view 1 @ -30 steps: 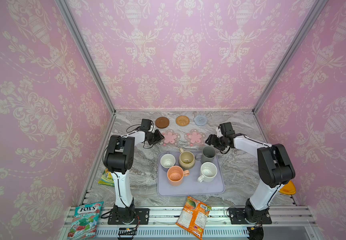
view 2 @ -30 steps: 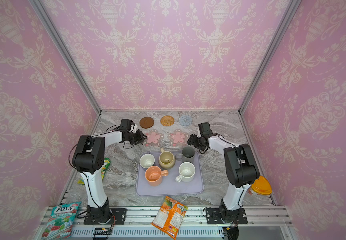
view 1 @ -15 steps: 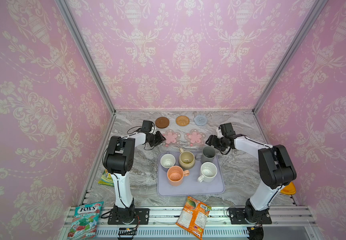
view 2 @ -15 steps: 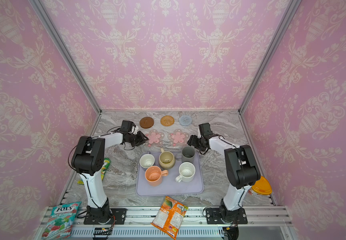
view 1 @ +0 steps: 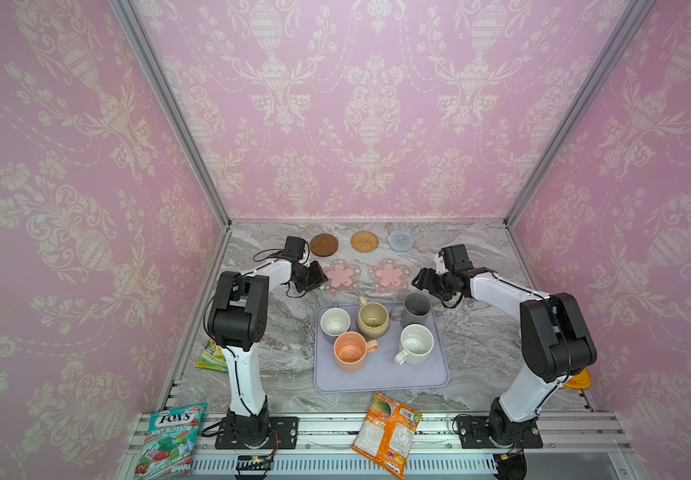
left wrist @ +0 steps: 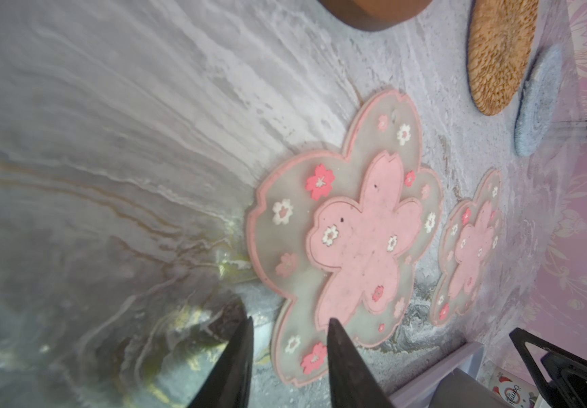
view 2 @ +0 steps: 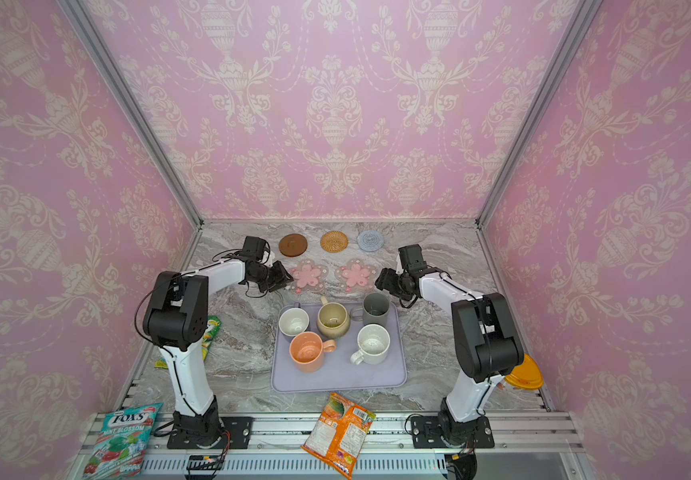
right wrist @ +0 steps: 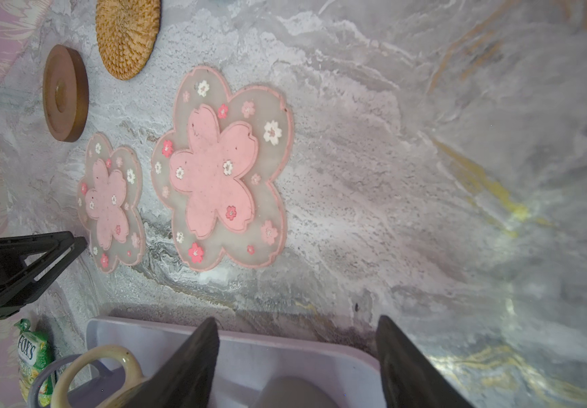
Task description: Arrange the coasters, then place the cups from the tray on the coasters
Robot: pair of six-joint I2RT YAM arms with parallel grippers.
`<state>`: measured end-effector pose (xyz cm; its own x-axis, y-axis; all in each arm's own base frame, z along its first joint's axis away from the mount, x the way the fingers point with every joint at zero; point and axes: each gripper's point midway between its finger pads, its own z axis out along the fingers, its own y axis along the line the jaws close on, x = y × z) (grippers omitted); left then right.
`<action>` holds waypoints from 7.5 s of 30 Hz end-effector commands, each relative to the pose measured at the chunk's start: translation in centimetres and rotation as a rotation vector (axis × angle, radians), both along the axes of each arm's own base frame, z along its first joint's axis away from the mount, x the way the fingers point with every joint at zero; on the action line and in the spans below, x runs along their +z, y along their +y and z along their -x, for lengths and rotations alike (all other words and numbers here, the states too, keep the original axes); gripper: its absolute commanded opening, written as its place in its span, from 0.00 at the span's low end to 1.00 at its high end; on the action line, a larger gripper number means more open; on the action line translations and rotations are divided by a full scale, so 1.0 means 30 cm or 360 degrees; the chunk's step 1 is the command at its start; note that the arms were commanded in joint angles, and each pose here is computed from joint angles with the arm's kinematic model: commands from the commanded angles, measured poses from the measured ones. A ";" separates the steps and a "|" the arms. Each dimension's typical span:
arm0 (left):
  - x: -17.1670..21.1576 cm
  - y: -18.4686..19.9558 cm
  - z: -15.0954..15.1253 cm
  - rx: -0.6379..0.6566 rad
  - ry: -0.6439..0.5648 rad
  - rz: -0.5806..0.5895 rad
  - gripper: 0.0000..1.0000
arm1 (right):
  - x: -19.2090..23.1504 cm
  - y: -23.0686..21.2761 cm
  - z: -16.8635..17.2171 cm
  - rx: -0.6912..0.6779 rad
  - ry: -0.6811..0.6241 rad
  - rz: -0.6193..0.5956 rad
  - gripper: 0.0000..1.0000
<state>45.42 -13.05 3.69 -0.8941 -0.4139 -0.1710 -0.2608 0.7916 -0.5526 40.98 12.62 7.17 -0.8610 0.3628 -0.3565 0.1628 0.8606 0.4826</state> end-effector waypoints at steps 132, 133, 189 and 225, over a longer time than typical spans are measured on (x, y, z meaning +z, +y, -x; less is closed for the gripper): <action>0.397 0.150 0.615 -0.0151 -0.0246 -0.0759 0.38 | 0.222 -0.058 0.876 0.0238 0.0035 0.0011 0.64; 0.396 0.148 0.614 -0.0155 -0.0242 -0.0761 0.38 | 0.212 -0.045 0.876 0.0261 0.0048 0.0027 0.64; 0.356 0.097 0.600 -0.0333 -0.0255 -0.0748 0.40 | 0.093 0.193 0.807 -0.0037 -0.0123 0.0473 0.68; 0.329 0.117 0.624 -0.0329 -0.0218 -0.0778 0.41 | 0.064 0.345 0.817 0.0256 -0.0041 0.0363 0.66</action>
<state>27.39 -9.92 13.78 -0.8993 -0.1029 -0.4250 -0.0414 0.9876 -0.1516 16.08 22.64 8.59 -0.8930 0.1274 -0.4316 0.0057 0.9622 0.2723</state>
